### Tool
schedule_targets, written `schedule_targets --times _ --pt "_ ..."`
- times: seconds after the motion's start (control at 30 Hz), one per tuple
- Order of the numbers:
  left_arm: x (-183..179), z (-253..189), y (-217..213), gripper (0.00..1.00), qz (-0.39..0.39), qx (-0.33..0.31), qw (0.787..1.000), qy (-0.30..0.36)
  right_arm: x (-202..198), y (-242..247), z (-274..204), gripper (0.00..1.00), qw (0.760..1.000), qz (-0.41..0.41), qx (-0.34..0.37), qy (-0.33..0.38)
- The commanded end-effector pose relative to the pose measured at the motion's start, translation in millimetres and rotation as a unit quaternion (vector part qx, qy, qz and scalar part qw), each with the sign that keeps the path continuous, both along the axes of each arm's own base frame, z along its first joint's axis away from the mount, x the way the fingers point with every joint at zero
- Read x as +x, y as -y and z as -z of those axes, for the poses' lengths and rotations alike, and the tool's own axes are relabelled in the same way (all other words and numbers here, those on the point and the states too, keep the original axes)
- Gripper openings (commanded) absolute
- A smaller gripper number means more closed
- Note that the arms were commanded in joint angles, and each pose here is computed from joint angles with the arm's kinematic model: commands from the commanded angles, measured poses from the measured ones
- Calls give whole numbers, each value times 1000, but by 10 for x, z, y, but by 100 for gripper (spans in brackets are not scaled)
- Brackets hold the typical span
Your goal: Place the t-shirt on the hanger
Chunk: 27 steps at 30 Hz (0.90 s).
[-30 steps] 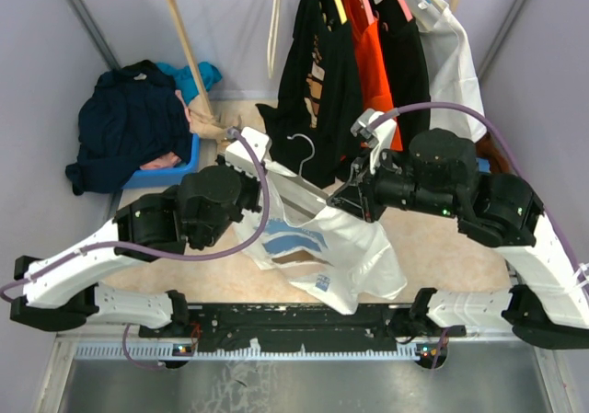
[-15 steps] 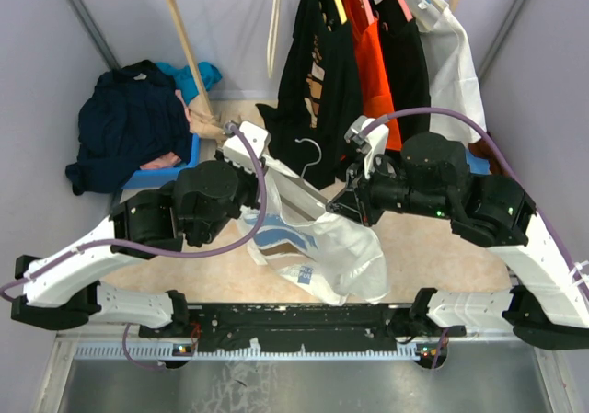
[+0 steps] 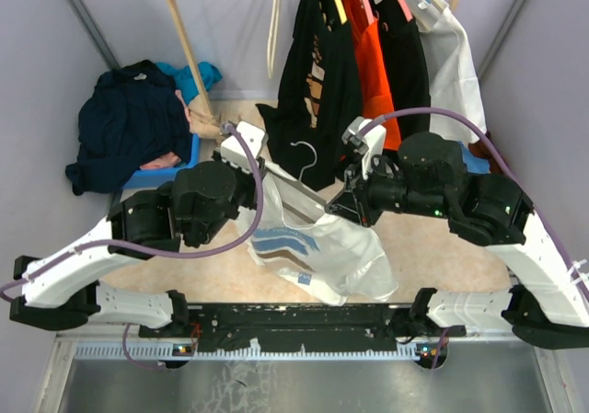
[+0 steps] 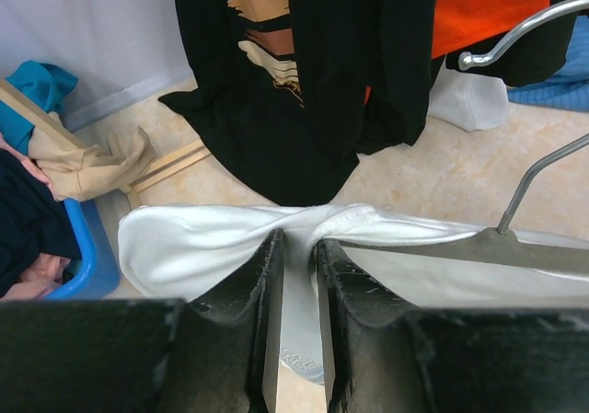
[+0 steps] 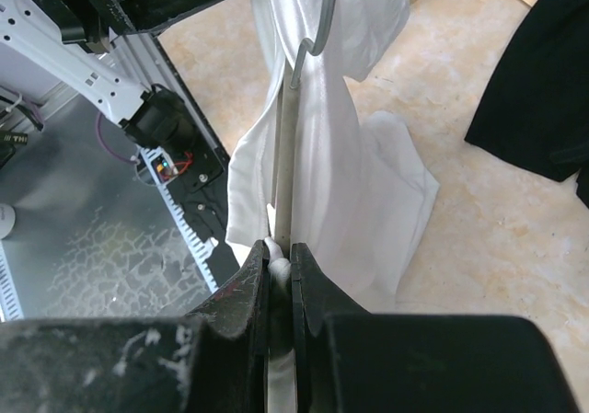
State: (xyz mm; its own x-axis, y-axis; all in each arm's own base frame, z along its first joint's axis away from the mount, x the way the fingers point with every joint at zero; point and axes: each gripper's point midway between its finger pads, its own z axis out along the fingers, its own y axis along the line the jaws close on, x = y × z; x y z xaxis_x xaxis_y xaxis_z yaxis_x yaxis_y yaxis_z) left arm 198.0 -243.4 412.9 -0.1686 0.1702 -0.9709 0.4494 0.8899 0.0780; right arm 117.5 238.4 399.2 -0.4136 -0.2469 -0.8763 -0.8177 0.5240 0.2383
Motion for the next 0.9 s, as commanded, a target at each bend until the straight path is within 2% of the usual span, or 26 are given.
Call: schedule_targets --times 0.0,0.13,0.33,0.63,0.87 --pt "62 -207 -25 27 -19 -13 1000 18 -71 -51 -258 0 999 -30 39 22" --pt "86 -182 44 30 -17 14 1000 15 -123 -63 -270 0 998 -45 43 20" --pt "68 -190 119 36 -2 16 1000 10 -121 -60 -233 0 998 -44 37 17" --pt "172 -28 -104 33 -46 44 998 2 -135 -29 -294 0 998 -44 41 22" --pt "267 154 -214 49 -53 57 997 -24 -152 -6 -288 0 998 -43 43 19"
